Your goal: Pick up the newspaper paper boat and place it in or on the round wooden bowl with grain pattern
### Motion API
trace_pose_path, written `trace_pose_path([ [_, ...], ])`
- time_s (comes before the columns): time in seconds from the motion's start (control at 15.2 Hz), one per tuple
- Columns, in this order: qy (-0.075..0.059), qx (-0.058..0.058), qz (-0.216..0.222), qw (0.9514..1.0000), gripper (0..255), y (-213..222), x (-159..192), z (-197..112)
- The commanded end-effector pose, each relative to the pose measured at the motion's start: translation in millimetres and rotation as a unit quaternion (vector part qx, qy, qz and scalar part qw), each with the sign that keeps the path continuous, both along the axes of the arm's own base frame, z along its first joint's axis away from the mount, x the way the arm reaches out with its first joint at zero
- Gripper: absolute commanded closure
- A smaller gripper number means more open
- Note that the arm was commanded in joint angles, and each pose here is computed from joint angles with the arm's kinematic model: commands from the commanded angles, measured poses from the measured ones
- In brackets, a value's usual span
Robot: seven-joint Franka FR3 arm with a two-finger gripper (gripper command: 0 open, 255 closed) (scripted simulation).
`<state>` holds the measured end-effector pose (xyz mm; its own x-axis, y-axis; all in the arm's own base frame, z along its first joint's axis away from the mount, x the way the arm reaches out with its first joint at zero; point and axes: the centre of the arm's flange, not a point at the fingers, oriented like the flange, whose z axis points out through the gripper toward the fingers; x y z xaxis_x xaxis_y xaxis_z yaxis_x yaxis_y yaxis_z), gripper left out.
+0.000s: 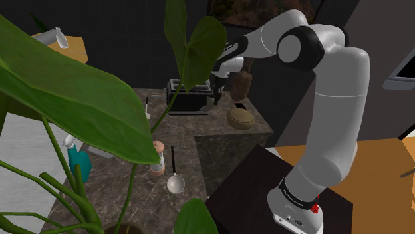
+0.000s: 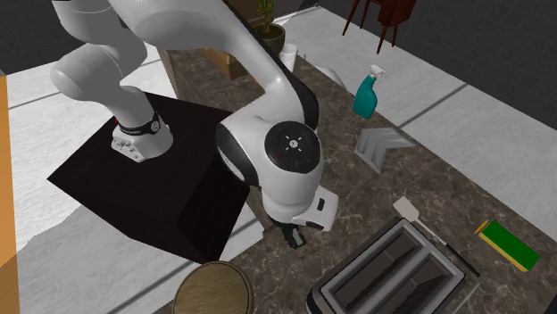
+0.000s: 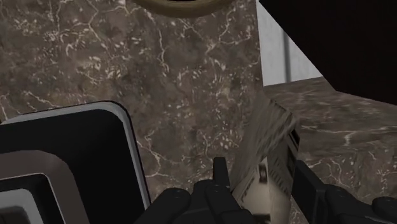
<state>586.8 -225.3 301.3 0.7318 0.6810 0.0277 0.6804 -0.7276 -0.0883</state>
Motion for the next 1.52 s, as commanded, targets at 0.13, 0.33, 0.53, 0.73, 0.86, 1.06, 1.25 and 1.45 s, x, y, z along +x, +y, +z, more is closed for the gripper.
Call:
trace_pose_path([
  [0.13,0.000,0.000,0.001,1.0000,255,-46.5,-31.5,0.4],
  [0.33,0.000,0.000,0.001,1.0000,255,-79.5,-53.5,0.4],
  [0.53,0.000,0.000,0.001,1.0000,255,-112.4,-75.5,0.4],
  [0.73,0.000,0.000,0.001,1.0000,255,-145.3,-97.5,0.4],
  [0.86,0.000,0.000,0.001,1.0000,255,-167.3,-112.1,0.4],
  [1.06,0.000,0.000,0.001,1.0000,255,-203.9,-136.6,0.4],
  [1.25,0.000,0.000,0.001,1.0000,255,-203.9,-136.6,-15.5],
  [1.45,0.000,0.000,0.001,1.0000,255,-203.9,-136.6,-31.3],
])
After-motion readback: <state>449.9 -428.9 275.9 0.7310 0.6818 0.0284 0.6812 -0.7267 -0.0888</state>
